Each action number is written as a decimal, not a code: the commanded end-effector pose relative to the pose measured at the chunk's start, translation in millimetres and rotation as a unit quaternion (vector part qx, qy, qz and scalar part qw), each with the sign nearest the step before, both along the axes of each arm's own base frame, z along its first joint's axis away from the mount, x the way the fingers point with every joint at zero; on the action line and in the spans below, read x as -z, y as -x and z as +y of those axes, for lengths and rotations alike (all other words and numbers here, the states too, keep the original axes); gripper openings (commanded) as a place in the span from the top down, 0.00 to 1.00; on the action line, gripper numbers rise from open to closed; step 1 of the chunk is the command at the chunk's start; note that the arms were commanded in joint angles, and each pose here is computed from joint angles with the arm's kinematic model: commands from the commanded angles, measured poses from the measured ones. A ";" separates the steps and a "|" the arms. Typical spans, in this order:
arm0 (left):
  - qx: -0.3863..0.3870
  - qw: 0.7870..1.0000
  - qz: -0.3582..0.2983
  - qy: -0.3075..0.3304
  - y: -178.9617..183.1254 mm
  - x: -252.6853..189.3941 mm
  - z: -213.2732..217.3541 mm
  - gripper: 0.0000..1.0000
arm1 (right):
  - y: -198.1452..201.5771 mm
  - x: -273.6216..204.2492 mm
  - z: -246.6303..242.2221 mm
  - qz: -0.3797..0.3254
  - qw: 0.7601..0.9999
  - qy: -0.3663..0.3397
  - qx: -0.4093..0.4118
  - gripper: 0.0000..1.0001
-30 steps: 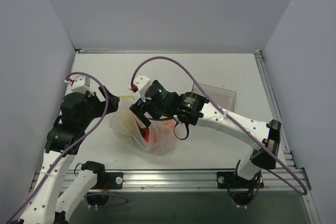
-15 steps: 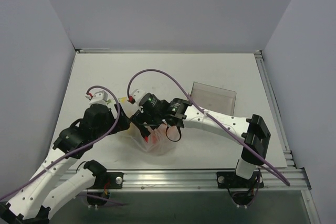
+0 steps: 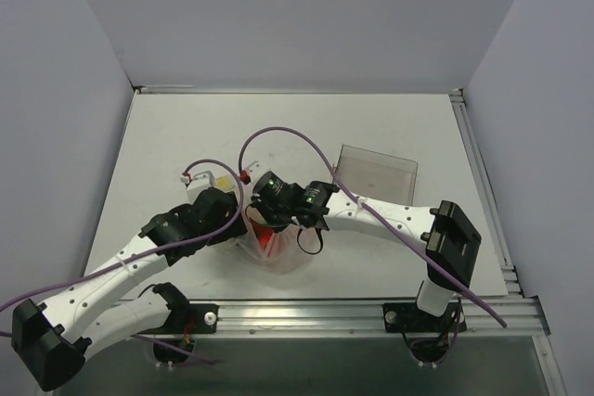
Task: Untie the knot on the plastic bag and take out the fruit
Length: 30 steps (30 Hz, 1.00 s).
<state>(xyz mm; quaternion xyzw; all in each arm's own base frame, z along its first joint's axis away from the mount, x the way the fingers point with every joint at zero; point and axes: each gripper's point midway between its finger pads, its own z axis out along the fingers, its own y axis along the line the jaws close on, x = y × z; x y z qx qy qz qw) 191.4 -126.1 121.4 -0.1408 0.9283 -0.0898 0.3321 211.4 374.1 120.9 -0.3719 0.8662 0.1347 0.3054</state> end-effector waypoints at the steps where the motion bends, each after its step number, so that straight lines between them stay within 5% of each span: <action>1: -0.020 0.999 -0.035 0.035 -17.3 -11.0 -13.6 0.02 | -7.7 -31.0 1.0 -0.025 0.997 -0.064 0.030 1.00; 19: -0.069 0.996 -0.020 0.049 -32.3 22.1 -26.2 0.05 | 0.5 -37.8 7.8 -0.012 0.989 -0.142 0.047 1.00; 22: -0.072 0.996 -0.038 0.040 -40.0 15.4 -24.0 0.28 | -4.3 -32.0 0.3 -0.021 0.989 -0.132 0.062 1.00; 23: -0.071 0.996 -0.044 0.035 -41.9 13.0 -22.3 0.50 | -9.4 -30.2 -6.2 -0.024 0.989 -0.129 0.074 1.00; 27: -0.069 0.995 -0.071 -0.003 -48.8 0.3 -3.8 0.97 | -44.0 -13.9 -52.5 -0.015 0.974 -0.131 0.186 1.00; 30: -0.074 0.993 -0.088 -0.016 -54.8 -9.7 14.4 1.00 | -63.9 5.1 -94.4 0.016 0.949 -0.151 0.278 1.00</action>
